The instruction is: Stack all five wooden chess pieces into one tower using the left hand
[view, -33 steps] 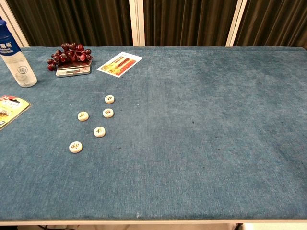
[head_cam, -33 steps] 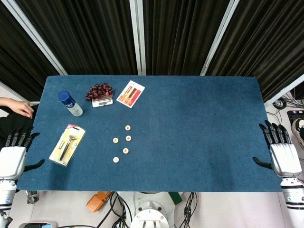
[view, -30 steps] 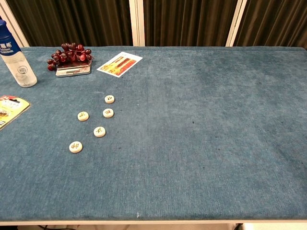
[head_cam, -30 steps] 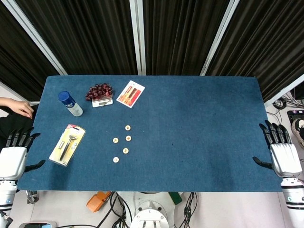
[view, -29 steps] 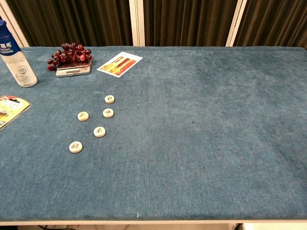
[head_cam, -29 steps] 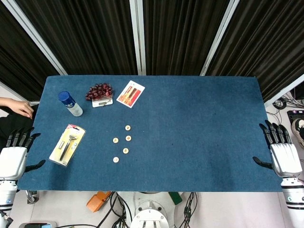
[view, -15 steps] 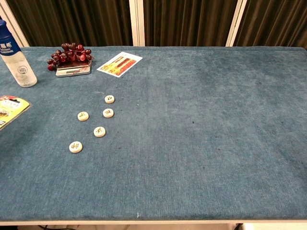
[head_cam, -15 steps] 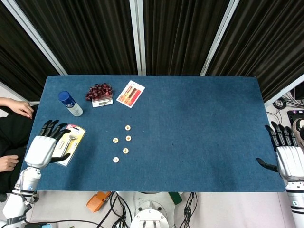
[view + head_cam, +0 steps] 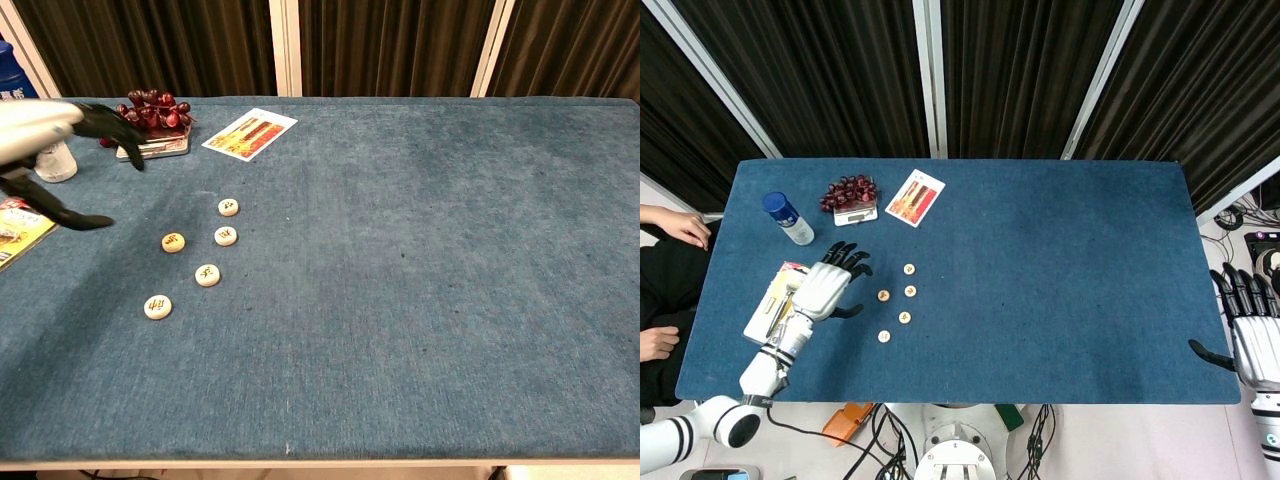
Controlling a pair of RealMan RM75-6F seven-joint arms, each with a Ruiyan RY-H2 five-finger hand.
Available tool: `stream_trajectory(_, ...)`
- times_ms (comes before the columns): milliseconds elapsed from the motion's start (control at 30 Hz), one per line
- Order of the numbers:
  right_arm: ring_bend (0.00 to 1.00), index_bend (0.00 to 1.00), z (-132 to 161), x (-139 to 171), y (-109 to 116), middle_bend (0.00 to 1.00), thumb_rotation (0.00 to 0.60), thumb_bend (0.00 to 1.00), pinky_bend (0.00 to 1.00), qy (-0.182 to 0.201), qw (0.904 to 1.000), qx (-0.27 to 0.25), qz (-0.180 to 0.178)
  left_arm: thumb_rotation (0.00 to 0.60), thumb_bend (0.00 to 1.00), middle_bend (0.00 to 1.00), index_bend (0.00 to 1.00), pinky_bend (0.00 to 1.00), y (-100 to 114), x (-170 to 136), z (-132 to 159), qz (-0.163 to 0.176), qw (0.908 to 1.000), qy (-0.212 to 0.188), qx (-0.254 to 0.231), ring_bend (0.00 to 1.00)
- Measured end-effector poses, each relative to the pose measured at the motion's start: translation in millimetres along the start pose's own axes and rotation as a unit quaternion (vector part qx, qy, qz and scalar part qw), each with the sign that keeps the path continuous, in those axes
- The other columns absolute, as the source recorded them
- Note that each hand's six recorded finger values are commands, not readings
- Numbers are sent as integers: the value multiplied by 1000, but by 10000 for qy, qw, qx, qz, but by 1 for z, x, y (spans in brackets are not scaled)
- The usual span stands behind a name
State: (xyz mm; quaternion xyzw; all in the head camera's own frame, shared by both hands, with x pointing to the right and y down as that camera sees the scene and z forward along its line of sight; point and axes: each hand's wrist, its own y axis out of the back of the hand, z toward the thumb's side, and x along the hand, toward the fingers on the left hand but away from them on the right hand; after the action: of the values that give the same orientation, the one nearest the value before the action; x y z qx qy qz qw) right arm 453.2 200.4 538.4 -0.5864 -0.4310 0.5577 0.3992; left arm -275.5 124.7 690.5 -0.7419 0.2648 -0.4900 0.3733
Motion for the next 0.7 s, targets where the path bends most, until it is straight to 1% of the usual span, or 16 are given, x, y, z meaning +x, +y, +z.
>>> stream_trajectory(133, 0, 0, 0, 0, 0, 0, 600, 173, 0, -15, 10000, 1, 11, 600, 261, 159, 407, 0, -15, 13, 2, -199, 9998, 100, 2, 29)
stream_trajectory(333, 0, 0, 1, -2, -3, 0, 600, 173, 0, -17, 10000, 7, 60, 600, 313, 159, 419, 0, -30, 23, 8, -307, 9993, 185, -145, 17)
stream_trajectory(433, 0, 0, 2, -2, -4, 0, 600, 172, 0, -3, 10000, 6, 67, 600, 315, 159, 423, 0, -36, 29, 13, -352, 9991, 185, -177, 16)
stream_trajectory(700, 0, 0, 0, -2, -4, 0, 600, 173, 0, -53, 10000, -4, 75, 600, 298, 158, 426, 0, -46, 36, 18, -451, 9988, 183, -43, 11)
